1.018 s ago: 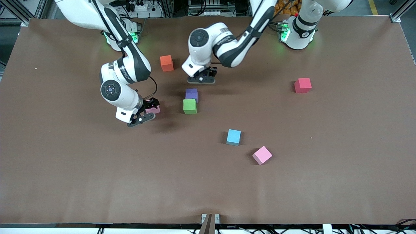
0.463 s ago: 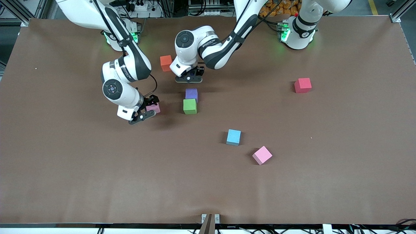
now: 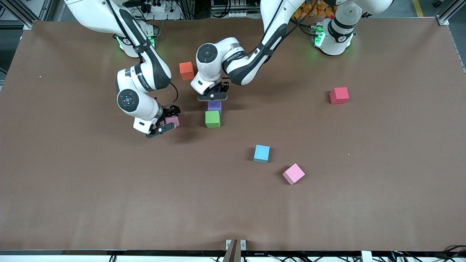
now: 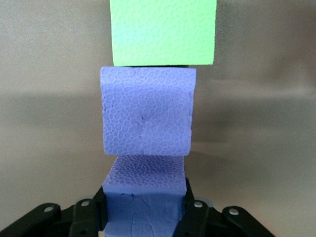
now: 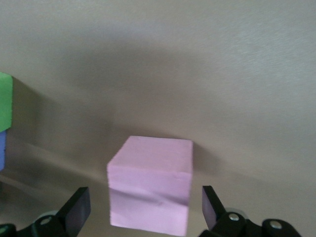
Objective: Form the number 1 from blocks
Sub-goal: 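Grasp another purple block with the left gripper while the right gripper grasps pink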
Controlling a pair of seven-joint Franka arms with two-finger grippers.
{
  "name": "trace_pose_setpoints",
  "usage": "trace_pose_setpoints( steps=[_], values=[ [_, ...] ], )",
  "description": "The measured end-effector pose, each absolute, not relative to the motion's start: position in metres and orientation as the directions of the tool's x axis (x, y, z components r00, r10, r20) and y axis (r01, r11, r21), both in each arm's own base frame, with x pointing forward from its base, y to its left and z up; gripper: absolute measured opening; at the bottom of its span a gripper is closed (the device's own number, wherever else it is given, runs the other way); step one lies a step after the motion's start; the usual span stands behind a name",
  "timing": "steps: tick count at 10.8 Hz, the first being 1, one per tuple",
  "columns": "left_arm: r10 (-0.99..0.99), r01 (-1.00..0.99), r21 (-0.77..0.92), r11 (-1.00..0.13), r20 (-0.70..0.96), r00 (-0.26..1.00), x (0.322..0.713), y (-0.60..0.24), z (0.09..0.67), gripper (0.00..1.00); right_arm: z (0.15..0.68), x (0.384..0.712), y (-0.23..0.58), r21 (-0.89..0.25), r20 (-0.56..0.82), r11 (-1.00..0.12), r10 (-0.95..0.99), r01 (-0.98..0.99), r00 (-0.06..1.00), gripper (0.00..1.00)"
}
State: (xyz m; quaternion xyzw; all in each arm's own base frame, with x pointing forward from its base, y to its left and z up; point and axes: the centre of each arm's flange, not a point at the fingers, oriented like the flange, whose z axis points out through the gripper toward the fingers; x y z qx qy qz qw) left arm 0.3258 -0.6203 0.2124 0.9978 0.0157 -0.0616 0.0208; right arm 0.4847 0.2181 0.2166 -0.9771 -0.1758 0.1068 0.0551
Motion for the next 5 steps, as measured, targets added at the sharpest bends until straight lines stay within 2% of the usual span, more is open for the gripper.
trace_pose_setpoints(
  steps=[5],
  values=[
    [0.025, 0.028, 0.018, -0.999, -0.122, 0.992, 0.328, -0.618, 0.209, 0.56, 0.198, 0.479, 0.222, -0.135, -0.177, -0.933, 0.354, 0.334, 0.918, 0.98]
  ],
)
